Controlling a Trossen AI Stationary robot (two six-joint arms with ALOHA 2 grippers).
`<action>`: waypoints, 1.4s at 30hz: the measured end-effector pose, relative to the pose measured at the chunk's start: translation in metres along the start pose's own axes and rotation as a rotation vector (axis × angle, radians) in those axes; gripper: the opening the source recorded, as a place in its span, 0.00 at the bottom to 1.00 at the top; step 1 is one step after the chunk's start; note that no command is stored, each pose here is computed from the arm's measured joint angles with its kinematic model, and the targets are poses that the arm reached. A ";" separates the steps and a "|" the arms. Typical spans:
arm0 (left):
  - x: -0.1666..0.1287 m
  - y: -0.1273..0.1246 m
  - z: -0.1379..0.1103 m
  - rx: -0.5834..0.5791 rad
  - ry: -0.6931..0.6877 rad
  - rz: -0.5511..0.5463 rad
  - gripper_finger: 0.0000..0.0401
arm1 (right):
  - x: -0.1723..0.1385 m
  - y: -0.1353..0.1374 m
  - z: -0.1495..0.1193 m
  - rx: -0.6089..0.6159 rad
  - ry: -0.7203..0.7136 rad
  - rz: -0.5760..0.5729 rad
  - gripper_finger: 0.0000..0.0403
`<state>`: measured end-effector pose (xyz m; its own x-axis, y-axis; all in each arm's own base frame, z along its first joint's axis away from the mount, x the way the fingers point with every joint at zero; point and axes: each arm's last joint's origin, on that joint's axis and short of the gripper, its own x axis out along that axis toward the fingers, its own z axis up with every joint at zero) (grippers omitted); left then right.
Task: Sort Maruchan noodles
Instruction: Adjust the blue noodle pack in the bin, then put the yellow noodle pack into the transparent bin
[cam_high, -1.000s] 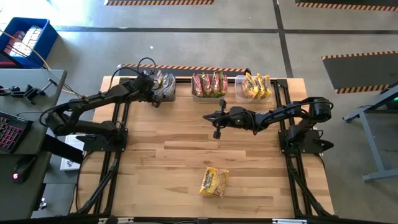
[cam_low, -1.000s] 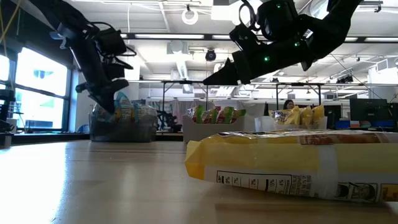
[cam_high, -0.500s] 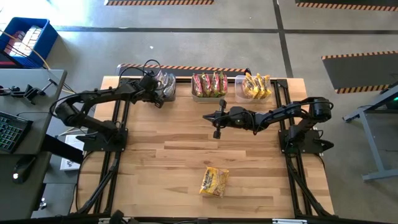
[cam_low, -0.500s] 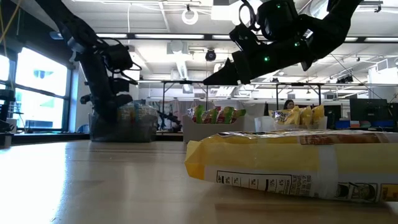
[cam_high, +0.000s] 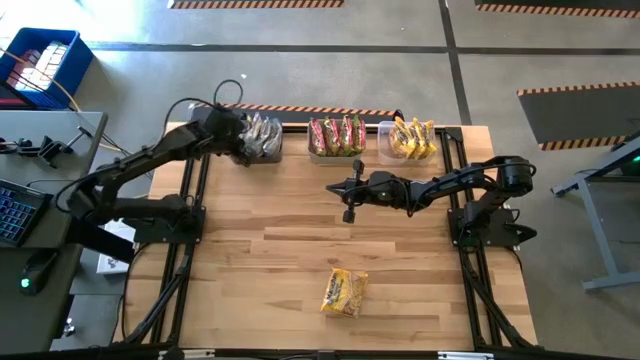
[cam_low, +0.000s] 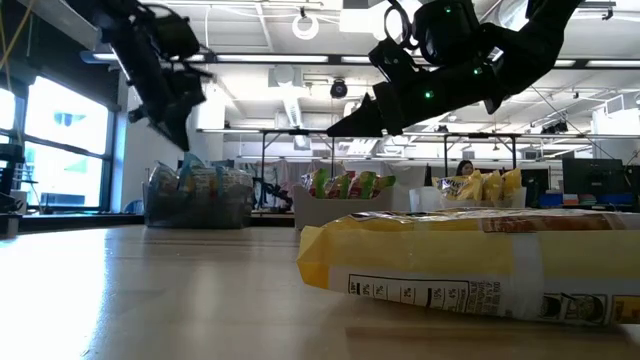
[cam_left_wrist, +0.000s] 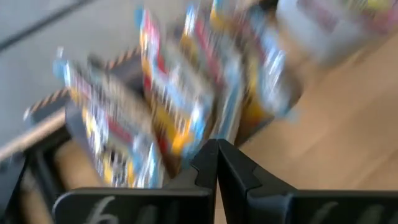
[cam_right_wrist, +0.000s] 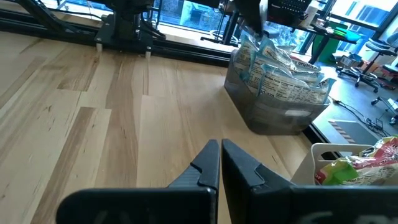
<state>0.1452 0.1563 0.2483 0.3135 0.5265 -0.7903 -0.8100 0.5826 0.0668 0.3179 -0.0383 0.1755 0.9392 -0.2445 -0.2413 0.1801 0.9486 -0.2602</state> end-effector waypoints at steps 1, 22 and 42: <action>-0.002 0.000 0.004 -0.006 -0.044 -0.012 0.00 | 0.000 0.000 0.000 0.000 0.000 0.000 0.00; 0.048 0.007 -0.016 0.013 0.122 0.020 0.00 | 0.000 0.000 -0.002 0.000 0.016 0.005 0.00; -0.020 -0.036 -0.063 0.003 -0.394 -0.414 0.00 | -0.011 0.018 0.011 0.205 0.229 0.329 0.00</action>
<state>0.1375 0.0862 0.2233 0.7660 0.4449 -0.4640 -0.5793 0.7907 -0.1981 0.3139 -0.0161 0.1842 0.8711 0.0609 -0.4873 -0.0416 0.9979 0.0503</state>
